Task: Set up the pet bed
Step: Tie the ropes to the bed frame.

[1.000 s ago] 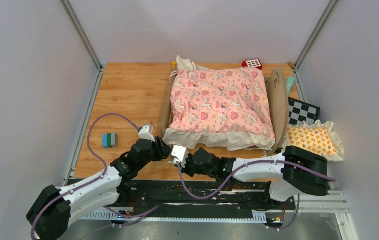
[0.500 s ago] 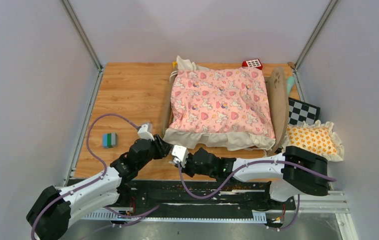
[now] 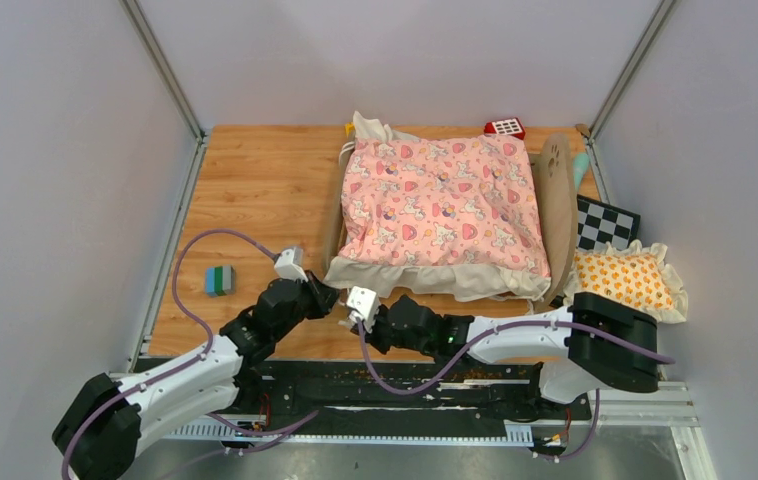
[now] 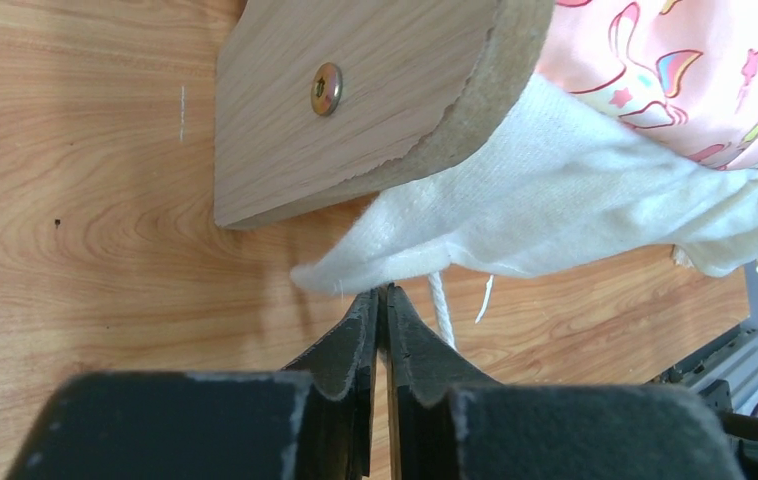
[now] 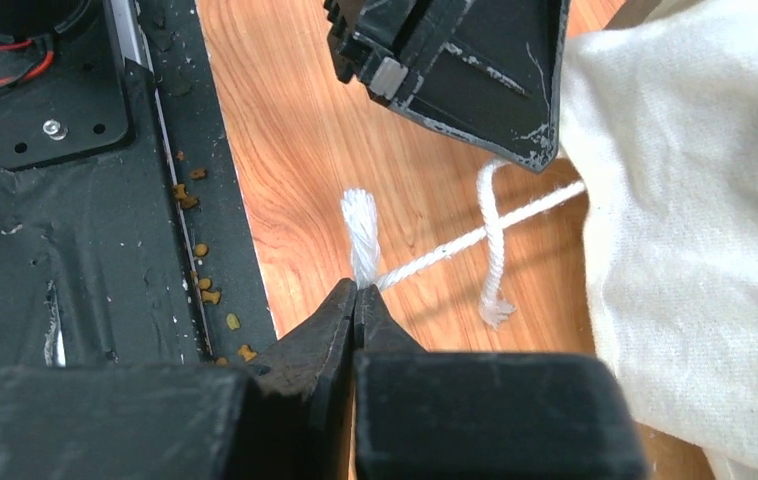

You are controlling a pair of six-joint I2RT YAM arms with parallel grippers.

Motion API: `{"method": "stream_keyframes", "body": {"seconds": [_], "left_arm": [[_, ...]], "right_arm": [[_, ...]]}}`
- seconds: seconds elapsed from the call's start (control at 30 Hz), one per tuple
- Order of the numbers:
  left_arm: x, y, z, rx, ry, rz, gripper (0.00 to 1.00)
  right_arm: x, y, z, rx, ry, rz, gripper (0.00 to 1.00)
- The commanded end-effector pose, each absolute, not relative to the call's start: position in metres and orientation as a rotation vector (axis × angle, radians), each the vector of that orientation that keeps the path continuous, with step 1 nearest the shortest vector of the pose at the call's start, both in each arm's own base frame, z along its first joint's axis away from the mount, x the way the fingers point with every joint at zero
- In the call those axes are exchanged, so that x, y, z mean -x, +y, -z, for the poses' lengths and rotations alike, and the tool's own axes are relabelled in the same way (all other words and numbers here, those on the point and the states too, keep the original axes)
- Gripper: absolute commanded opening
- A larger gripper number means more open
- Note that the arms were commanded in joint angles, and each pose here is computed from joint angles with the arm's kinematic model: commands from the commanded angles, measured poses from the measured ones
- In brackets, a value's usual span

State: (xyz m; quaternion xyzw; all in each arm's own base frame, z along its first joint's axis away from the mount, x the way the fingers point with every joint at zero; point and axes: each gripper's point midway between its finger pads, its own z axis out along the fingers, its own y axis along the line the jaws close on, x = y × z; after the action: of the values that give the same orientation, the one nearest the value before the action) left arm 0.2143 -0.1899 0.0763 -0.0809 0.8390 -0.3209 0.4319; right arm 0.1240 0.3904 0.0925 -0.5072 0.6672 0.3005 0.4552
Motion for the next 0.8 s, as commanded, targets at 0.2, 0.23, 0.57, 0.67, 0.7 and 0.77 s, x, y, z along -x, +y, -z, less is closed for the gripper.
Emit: {"method": "stream_keyframes", "body": {"seconds": [0.2, 0.23, 0.57, 0.67, 0.7, 0.77], "left_arm": [[-0.223, -0.193, -0.099, 0.192, 2.006, 0.826, 0.06], [-0.223, -0.193, -0.099, 0.191, 2.007, 0.827, 0.05], [-0.222, -0.194, -0.103, 0.168, 2.0, 0.832, 0.05], [-0.222, -0.193, -0.104, 0.165, 2.0, 0.828, 0.04], [-0.222, -0.193, -0.105, 0.164, 1.997, 0.828, 0.04], [-0.222, -0.192, -0.105, 0.166, 1.996, 0.822, 0.04]], "right_arm": [[-0.15, 0.393, -0.123, 0.889, 1.783, -0.934, 0.0], [-0.153, 0.393, -0.123, 0.859, 1.804, -0.948, 0.0], [-0.169, 0.403, -0.115, 0.842, 1.949, -0.949, 0.0], [-0.172, 0.406, -0.107, 0.87, 1.989, -0.93, 0.0], [-0.172, 0.407, -0.104, 0.881, 2.0, -0.921, 0.0], [-0.173, 0.406, -0.098, 0.889, 2.026, -0.899, 0.0]]}}
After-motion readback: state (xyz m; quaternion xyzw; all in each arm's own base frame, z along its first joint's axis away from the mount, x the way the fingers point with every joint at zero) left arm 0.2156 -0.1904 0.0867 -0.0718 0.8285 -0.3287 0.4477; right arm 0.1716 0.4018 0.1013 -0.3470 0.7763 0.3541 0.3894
